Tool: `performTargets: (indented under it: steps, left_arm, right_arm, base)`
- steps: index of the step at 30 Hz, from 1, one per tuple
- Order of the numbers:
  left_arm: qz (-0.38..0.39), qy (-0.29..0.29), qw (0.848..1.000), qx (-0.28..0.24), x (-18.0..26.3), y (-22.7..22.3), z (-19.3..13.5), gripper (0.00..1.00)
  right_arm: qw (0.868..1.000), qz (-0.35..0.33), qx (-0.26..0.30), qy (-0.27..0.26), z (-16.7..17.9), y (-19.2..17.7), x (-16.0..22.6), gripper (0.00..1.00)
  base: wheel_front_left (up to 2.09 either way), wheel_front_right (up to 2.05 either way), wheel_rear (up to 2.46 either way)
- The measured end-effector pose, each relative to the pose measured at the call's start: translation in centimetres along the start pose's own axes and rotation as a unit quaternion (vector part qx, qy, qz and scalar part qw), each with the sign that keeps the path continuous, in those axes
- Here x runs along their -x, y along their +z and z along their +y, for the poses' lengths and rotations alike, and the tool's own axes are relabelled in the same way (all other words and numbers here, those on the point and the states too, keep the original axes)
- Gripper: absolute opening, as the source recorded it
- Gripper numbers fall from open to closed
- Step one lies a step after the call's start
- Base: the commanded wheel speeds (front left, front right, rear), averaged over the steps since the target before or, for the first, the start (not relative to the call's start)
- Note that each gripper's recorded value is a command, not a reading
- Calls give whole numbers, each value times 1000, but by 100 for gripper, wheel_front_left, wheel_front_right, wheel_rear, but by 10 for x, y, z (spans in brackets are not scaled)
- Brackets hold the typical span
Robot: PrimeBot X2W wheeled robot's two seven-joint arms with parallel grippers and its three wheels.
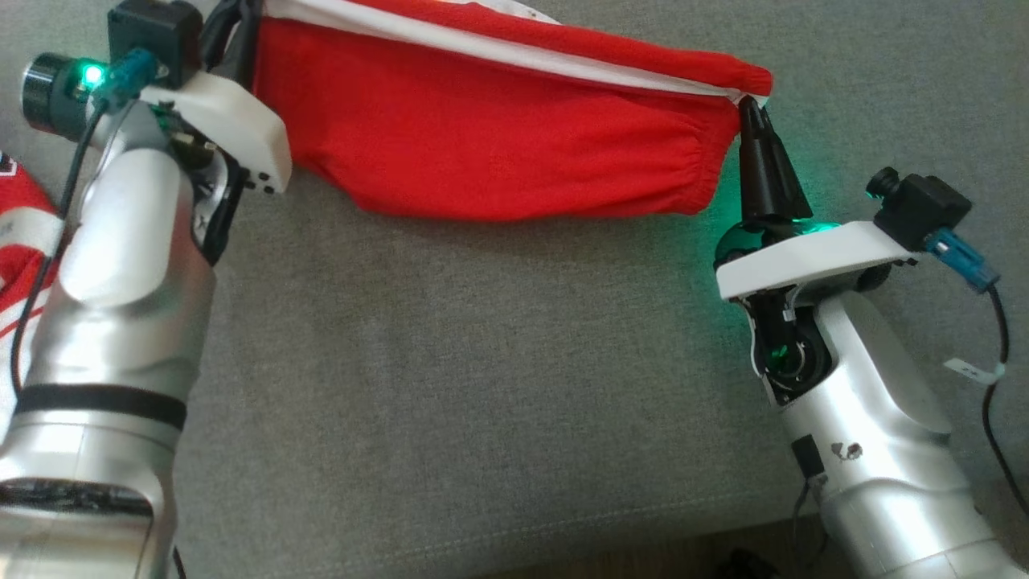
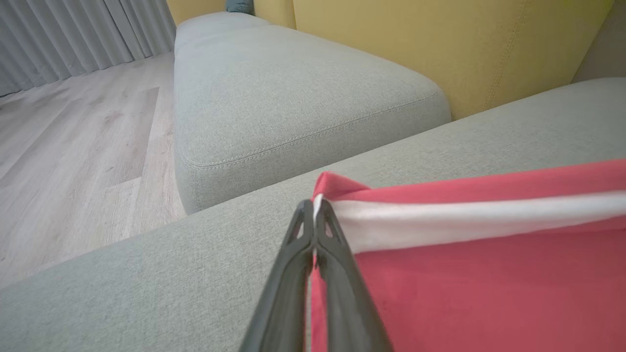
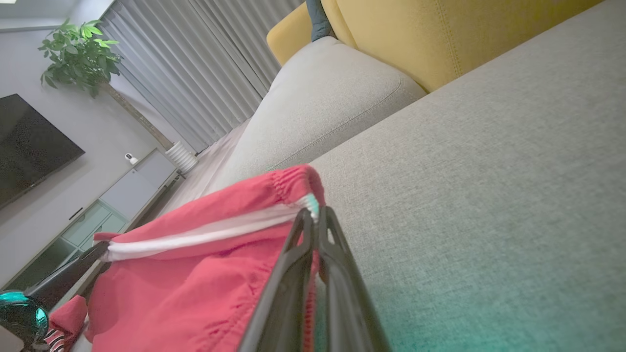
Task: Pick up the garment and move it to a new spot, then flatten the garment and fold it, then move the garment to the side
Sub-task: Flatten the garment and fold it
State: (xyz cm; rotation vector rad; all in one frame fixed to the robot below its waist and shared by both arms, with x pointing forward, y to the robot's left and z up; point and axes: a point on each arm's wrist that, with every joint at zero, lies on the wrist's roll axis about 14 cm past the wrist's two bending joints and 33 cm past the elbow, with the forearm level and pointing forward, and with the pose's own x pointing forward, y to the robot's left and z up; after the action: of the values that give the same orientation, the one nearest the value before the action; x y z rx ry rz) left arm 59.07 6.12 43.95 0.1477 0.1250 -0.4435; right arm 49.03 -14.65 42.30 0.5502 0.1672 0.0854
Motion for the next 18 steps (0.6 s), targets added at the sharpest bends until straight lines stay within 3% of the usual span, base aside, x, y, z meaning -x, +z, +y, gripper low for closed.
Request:
performTargets:
  steps: [12,18]
  left_arm:
    - [17,-12,999,-26,-30,-4,3,0]
    - [33,-19,998,-41,-49,-10,-1,0]
  right_arm:
    - [999,44,-8,24,14,-26,-8,0]
    - [999,37,-3,22,8,-19,-18,0]
  base:
    - [0,0,0]
    - [0,0,0]
